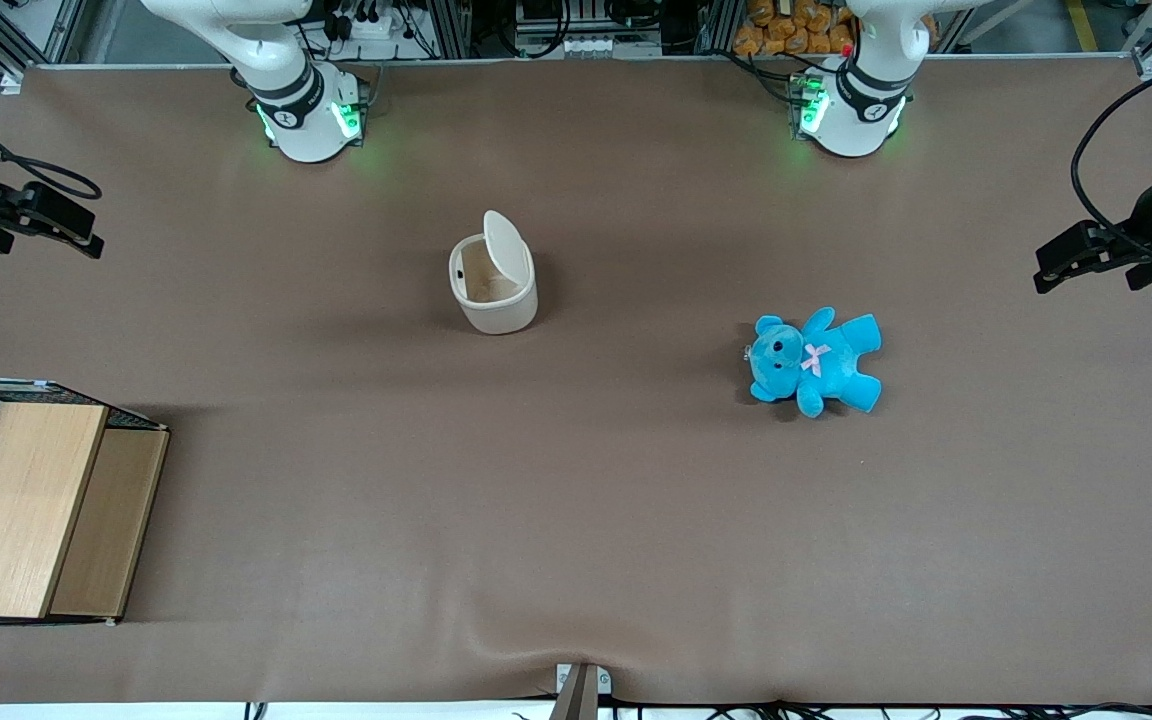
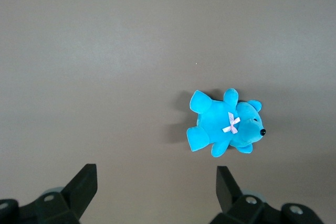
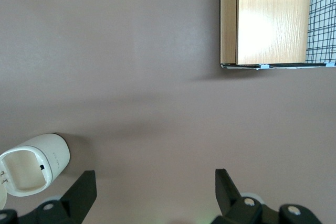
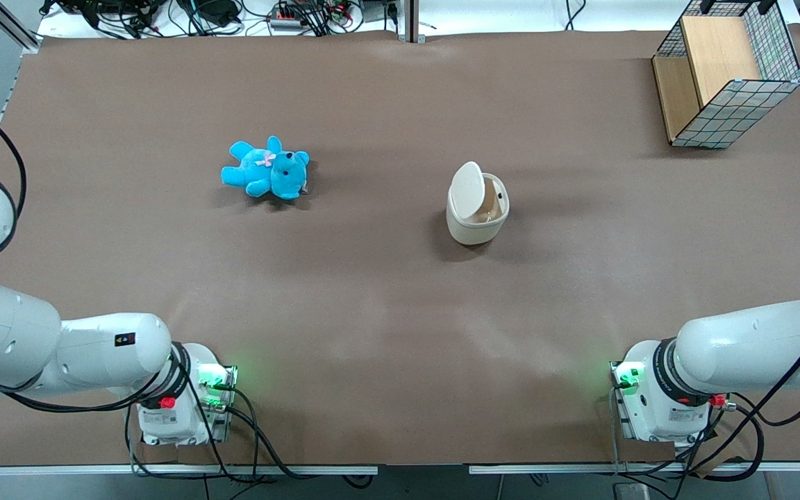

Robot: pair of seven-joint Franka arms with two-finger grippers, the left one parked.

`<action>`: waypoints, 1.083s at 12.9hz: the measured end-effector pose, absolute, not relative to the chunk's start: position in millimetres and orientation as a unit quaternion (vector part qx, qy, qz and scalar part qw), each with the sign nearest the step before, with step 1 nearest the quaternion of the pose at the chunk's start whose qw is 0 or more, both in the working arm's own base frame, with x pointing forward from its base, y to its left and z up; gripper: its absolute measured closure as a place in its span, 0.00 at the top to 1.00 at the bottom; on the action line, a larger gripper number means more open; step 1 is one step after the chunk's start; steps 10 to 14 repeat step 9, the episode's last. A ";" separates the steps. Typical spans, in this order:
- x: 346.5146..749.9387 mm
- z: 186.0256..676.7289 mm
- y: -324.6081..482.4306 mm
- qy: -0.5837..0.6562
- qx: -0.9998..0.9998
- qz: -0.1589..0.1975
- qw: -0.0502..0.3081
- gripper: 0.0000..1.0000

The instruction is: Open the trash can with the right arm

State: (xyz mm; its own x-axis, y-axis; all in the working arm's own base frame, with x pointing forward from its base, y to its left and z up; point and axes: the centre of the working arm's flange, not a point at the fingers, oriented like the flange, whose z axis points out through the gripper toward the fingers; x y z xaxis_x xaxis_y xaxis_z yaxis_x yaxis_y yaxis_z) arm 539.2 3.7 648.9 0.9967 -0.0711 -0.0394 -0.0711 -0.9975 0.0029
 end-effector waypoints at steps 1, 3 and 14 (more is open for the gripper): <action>539.3 648.7 3.6 -0.036 0.999 -0.020 0.001 1.00; 539.4 648.5 3.5 -0.036 0.999 -0.020 0.001 1.00; 540.7 646.3 2.9 -0.036 0.999 -0.022 0.001 1.00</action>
